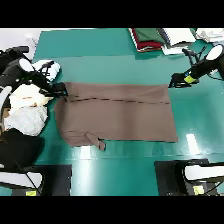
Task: Fold the shirts.
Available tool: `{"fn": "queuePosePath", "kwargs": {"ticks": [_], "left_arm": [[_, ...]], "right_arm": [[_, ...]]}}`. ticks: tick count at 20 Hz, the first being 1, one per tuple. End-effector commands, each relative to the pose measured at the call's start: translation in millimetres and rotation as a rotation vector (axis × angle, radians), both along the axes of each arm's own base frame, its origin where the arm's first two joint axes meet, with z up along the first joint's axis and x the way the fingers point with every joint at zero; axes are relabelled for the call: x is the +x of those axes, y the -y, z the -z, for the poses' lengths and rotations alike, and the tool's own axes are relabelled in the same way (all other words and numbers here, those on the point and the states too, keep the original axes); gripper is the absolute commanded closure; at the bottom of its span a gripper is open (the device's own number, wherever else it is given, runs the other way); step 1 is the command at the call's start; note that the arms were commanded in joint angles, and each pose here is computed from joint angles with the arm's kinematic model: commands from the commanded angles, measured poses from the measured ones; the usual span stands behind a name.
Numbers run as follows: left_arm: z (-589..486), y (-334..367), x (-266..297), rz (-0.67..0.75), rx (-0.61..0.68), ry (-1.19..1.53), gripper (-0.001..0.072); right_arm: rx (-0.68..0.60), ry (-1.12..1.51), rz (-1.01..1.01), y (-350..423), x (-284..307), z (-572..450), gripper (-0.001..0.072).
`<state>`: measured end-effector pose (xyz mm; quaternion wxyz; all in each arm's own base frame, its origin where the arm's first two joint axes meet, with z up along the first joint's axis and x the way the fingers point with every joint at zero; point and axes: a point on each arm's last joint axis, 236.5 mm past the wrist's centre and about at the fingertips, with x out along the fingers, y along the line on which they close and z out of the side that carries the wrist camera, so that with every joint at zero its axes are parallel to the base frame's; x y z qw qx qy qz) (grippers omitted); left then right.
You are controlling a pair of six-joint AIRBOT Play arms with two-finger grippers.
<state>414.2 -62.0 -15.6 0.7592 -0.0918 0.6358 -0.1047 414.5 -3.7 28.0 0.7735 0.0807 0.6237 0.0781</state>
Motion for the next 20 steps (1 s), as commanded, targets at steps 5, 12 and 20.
{"fn": "queuePosePath", "kwargs": {"ticks": [5,12,20], "left_arm": [[20.0,-12.9,-172.4,-0.105,0.05,-0.137,0.0117],[66.3,36.5,-244.9,-0.158,-0.138,-0.232,0.0117],[61.0,73.7,-215.4,-0.171,-0.231,-0.093,0.0569]], "right_arm": [[-0.027,0.189,-0.016,-6.7,-33.1,-94.2,0.03],[-0.031,0.255,-0.02,-10.5,-44.6,-121.2,0.03],[-0.043,0.263,-0.026,-10.3,-57.0,-131.6,0.03]]}}
